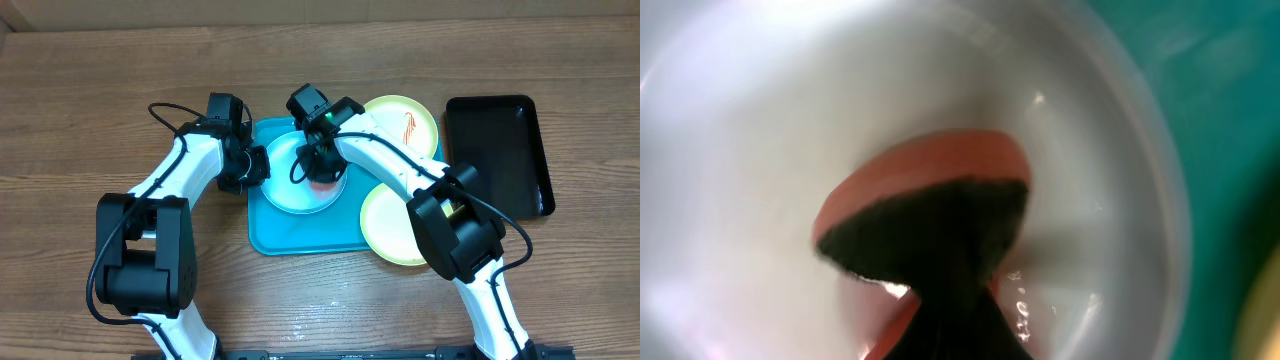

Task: Clean dirty plates on tray and stack at the side
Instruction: 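Scrub the white plate with the sponge in the right gripper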

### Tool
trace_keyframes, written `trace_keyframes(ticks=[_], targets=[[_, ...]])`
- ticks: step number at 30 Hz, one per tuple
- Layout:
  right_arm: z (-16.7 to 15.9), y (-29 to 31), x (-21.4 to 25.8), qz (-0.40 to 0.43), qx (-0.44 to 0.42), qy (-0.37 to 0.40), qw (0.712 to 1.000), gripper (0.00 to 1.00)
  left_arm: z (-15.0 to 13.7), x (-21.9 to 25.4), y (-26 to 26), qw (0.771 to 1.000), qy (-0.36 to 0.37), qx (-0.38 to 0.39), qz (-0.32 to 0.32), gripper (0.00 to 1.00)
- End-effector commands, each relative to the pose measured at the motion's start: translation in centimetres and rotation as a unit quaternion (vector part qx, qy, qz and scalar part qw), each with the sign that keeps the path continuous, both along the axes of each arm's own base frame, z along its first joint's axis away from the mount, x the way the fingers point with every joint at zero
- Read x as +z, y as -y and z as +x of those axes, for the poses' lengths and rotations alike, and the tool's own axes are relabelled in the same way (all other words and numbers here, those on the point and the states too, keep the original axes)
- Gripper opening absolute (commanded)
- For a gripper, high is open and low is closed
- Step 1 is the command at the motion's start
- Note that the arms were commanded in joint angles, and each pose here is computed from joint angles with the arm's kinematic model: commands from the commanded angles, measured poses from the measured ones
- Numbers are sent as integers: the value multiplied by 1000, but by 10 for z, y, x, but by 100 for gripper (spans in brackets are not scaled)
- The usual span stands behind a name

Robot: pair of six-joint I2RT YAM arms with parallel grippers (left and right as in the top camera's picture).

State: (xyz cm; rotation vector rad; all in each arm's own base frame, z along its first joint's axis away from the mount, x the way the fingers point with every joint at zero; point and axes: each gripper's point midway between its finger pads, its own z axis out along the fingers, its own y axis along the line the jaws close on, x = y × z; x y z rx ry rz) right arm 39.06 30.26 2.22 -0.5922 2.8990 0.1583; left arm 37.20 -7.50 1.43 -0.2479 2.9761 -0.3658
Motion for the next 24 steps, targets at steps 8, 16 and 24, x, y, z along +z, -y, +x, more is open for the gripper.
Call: trace_keyframes(ticks=[8,16,24], targets=[[36,-26,4,73,-42,55,995,4,6,3,-2,1000,8,-7,4,4],[-14,-64,0,181,35,-77,980,4,6,3,-2,1000,8,-7,4,4],[19,-21,9,86,39,-14,995,4,6,3,-2,1000,8,-7,4,4]])
